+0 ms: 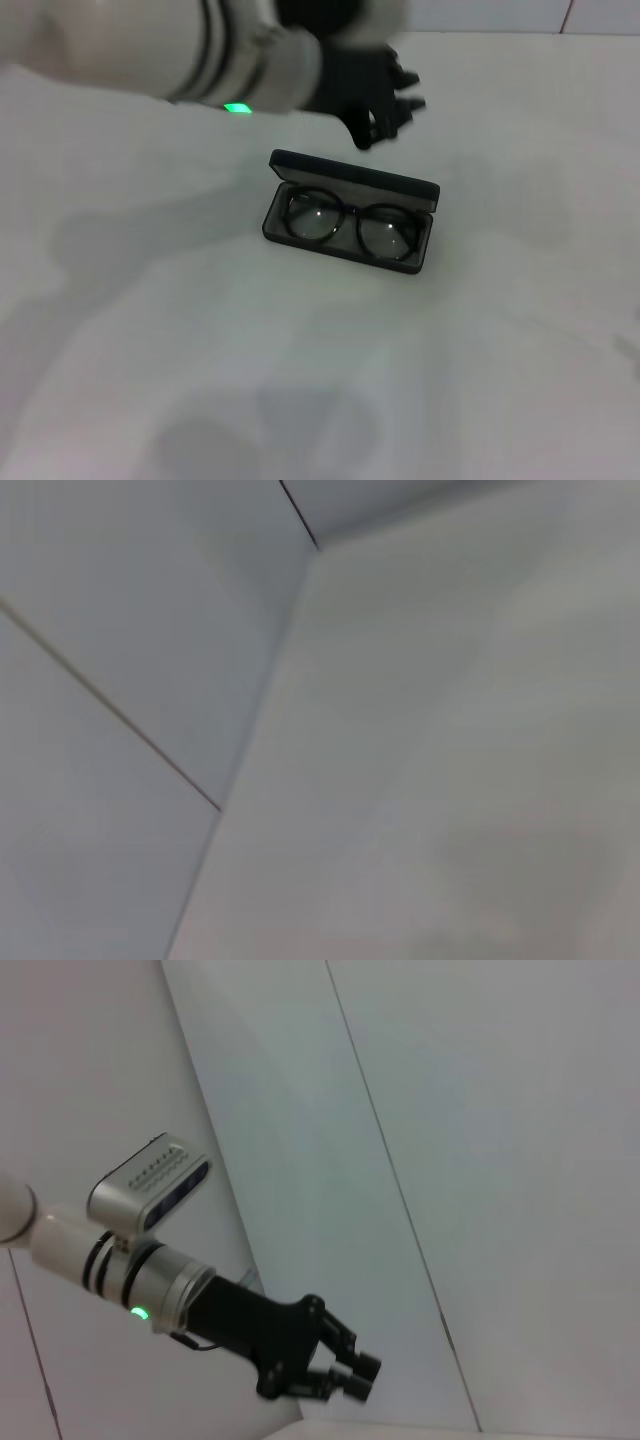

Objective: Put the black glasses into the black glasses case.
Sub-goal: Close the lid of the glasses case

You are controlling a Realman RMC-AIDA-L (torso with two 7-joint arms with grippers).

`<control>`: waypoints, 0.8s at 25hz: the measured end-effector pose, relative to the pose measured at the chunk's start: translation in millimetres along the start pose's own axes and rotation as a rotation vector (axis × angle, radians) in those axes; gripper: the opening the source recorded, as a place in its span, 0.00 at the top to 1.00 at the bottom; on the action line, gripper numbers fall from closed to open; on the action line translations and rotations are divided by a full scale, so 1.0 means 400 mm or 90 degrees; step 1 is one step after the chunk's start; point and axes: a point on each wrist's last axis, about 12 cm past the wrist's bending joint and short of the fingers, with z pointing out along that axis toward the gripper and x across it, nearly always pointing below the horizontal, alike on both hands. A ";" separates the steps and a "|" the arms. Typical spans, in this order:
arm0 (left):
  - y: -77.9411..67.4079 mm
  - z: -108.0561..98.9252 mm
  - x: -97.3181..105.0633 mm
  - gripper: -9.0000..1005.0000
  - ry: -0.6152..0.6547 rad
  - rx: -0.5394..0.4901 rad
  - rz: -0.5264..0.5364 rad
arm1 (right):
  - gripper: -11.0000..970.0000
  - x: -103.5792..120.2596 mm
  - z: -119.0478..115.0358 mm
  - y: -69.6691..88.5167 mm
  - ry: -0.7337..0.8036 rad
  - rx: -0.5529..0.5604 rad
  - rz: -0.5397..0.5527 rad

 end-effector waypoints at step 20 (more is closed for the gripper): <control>0.043 0.095 0.185 0.91 -0.060 0.083 -0.144 | 0.54 0.019 0.020 -0.010 0.017 0.003 0.019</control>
